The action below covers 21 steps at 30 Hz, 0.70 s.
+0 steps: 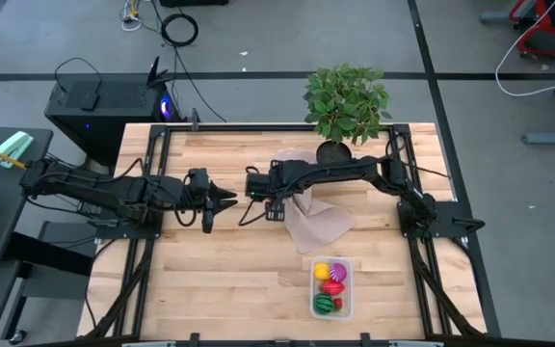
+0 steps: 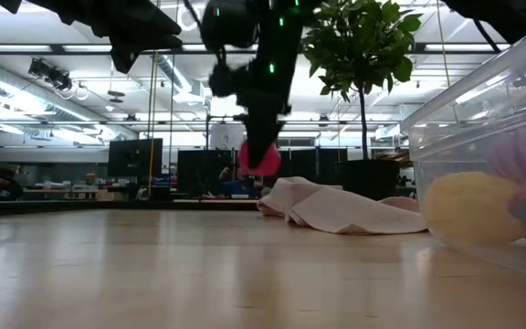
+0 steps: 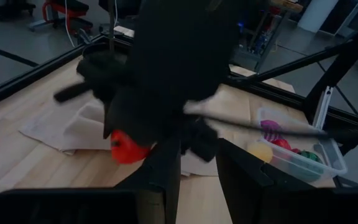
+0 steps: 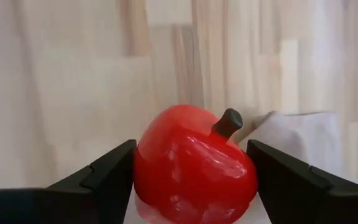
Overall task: Pick and placing Produce into tupperware
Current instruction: Put the red apple into the transparent bin
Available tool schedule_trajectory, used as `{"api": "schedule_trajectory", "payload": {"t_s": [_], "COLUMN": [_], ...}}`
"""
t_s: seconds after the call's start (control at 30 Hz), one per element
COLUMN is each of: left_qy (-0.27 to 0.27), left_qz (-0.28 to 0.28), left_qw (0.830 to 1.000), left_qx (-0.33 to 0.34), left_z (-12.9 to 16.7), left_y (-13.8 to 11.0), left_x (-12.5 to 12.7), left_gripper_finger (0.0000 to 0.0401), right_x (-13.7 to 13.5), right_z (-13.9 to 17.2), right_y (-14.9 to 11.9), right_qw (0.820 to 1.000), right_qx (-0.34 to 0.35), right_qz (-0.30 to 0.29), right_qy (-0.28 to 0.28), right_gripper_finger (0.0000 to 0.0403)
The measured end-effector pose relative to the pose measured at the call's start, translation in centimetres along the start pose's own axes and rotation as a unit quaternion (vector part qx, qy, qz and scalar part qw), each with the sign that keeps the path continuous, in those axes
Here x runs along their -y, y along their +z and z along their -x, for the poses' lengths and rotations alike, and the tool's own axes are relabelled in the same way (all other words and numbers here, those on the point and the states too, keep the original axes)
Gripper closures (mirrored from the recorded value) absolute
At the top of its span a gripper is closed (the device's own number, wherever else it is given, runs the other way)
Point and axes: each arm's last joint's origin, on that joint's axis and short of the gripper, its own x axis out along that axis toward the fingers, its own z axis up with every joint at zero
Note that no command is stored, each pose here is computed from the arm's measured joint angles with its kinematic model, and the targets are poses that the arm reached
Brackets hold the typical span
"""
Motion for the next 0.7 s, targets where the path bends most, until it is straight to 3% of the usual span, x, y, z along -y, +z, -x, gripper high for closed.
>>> {"api": "schedule_trajectory", "payload": {"t_s": [0.33,0.57,0.7], "left_qy": [0.000,0.001,0.001], "left_qz": [-0.003,-0.012,-0.011], "left_qw": [1.000,1.000,1.000], "left_qx": [0.000,0.000,0.000], "left_z": [0.0,0.0,0.0], "left_y": [0.0,0.0,0.0], "left_x": [0.0,0.0,0.0], "left_gripper_finger": [0.0294,0.0294,0.0294], "right_x": [-0.6,-1.4,-2.8], "right_z": [7.7,9.1,9.5], "right_y": [1.0,0.9,0.3], "right_qw": [1.000,0.998,0.993], "right_qx": [0.017,0.018,-0.014], "right_qz": [-0.006,-0.027,-0.032], "right_qy": [0.026,0.056,0.115], "right_gripper_finger": [0.0105,0.0109,0.0108]}}
